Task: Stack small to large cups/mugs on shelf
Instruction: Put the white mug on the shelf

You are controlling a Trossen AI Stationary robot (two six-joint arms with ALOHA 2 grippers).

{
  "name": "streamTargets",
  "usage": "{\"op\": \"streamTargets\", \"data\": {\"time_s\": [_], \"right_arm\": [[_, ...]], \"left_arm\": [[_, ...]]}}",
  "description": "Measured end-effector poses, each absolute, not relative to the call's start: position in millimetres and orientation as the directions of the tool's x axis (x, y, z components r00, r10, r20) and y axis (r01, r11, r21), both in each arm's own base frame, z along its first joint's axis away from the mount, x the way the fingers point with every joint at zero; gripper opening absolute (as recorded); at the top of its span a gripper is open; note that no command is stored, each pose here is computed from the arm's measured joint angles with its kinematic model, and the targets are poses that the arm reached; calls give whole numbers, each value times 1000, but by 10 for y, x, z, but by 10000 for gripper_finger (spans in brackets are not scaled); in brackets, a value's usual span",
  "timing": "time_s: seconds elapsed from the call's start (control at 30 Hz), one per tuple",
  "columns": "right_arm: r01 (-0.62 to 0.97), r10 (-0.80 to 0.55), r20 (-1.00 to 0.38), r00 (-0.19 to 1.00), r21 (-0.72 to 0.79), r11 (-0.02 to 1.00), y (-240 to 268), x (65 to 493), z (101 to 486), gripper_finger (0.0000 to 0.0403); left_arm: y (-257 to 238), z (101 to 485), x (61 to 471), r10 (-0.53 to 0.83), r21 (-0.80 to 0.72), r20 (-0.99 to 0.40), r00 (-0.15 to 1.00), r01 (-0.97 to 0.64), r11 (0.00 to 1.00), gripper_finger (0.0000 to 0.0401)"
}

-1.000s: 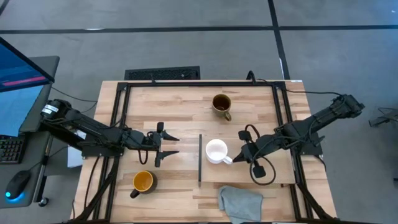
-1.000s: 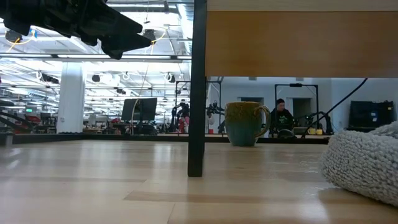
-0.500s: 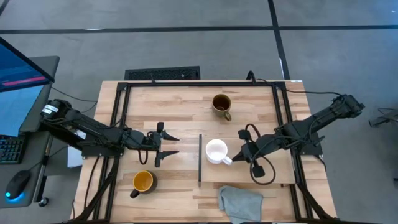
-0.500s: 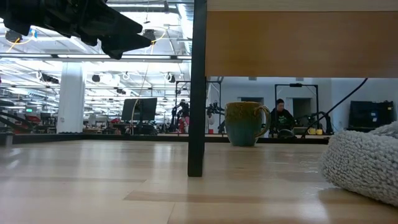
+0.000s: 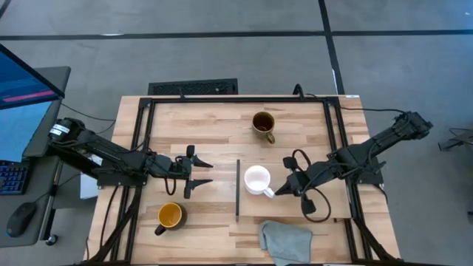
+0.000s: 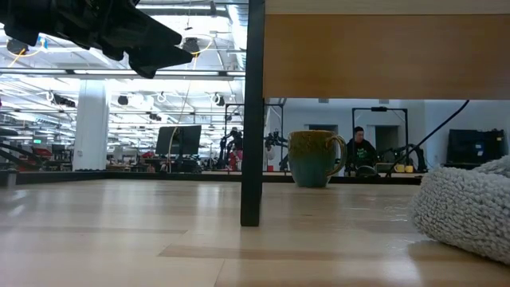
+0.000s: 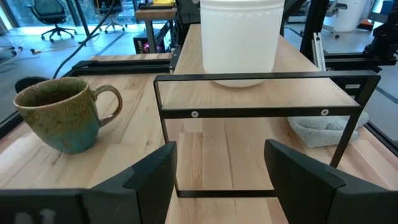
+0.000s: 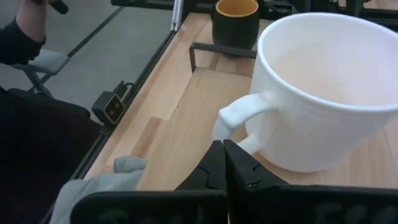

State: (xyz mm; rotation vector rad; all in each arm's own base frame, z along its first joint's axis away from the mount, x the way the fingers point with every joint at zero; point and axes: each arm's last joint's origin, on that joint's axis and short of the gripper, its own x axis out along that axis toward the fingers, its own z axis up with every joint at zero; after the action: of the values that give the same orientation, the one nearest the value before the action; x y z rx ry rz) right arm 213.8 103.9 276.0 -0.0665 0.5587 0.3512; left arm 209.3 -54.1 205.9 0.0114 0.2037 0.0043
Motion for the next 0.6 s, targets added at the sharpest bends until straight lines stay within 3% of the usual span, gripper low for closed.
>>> {"op": "streamTargets", "data": {"time_s": [0.6], "right_arm": [[-350, 303, -619, 725, 48, 935, 1117, 2480, 2630, 5]], "left_arm": [[-540, 2039, 2088, 7, 4, -223, 975, -6, 1000, 233]]}}
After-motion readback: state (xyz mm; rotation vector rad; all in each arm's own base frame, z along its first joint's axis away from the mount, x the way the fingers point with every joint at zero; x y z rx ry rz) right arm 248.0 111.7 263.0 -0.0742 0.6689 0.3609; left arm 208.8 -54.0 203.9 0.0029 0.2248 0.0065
